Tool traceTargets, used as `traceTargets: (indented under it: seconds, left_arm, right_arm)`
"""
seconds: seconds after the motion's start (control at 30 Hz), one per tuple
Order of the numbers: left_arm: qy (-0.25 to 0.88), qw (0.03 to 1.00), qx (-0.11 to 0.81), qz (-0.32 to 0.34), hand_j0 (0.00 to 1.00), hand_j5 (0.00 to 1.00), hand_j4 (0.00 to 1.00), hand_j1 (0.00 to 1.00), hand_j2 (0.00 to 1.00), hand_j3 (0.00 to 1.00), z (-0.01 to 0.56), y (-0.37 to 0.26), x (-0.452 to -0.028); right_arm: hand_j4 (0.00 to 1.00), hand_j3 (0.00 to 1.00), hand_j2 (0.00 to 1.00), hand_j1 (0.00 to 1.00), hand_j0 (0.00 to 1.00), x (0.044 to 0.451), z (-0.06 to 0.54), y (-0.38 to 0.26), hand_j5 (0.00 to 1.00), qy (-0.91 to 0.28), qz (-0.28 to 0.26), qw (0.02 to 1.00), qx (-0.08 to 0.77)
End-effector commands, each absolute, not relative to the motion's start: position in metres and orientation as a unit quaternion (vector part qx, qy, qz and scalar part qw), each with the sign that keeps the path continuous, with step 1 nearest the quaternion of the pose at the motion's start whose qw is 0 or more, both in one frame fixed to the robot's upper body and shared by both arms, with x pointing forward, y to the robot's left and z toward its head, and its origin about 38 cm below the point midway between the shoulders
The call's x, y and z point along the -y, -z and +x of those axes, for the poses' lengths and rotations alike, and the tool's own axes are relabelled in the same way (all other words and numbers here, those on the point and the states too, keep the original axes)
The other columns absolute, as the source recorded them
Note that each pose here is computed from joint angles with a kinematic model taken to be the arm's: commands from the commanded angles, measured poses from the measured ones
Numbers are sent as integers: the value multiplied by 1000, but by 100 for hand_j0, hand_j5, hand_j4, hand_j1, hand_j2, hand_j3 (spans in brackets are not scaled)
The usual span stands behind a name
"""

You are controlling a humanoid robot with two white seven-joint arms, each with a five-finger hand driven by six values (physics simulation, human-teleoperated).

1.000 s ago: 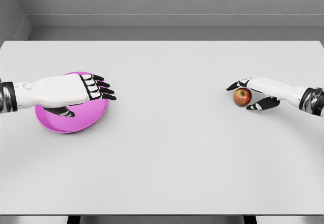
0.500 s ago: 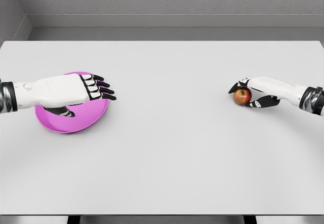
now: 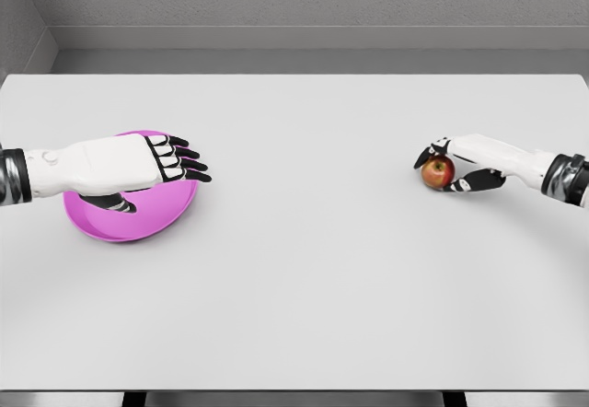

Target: Put the apple on the plate with both arms

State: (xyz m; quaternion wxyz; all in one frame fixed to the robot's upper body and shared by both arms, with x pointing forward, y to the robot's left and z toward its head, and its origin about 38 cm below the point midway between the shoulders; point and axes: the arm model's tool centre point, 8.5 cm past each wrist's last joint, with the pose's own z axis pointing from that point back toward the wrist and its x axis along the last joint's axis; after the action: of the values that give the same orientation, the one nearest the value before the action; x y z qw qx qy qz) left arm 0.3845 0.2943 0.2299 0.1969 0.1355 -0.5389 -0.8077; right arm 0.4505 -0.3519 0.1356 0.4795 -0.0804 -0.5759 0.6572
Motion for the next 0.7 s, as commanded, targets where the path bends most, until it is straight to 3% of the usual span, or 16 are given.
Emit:
traceTargets:
  seconds: [0.0, 0.13, 0.3, 0.4, 0.57, 0.67]
  left_arm:
    - [806, 199, 541, 135, 100, 100, 100, 100, 100, 100, 385, -230, -295]
    - [806, 199, 541, 135, 100, 100, 100, 100, 100, 100, 385, -230, -295]
    - [806, 199, 541, 135, 100, 100, 100, 100, 100, 100, 385, -230, -295]
    - [806, 198, 541, 135, 100, 100, 100, 100, 100, 100, 385, -231, -294]
    - [806, 199, 541, 135, 100, 100, 100, 100, 100, 100, 385, -230, -295]
    - [806, 199, 541, 135, 100, 100, 100, 100, 100, 100, 385, -230, -295]
  right_arm:
    - [60, 60, 60, 60, 60, 352, 451, -138, 60, -650, -77, 481, 584]
    - [56, 56, 56, 56, 56, 345, 451, -150, 56, -628, -60, 473, 614]
    - [48, 48, 48, 48, 48, 261, 434, -179, 48, -671, -16, 359, 649]
    - [48, 48, 48, 48, 48, 215, 415, -192, 48, -686, 14, 296, 665]
    - [48, 48, 48, 48, 48, 162, 404, -199, 48, -695, 54, 241, 675]
    - [49, 49, 49, 49, 49, 155, 415, -199, 49, -696, 54, 244, 673]
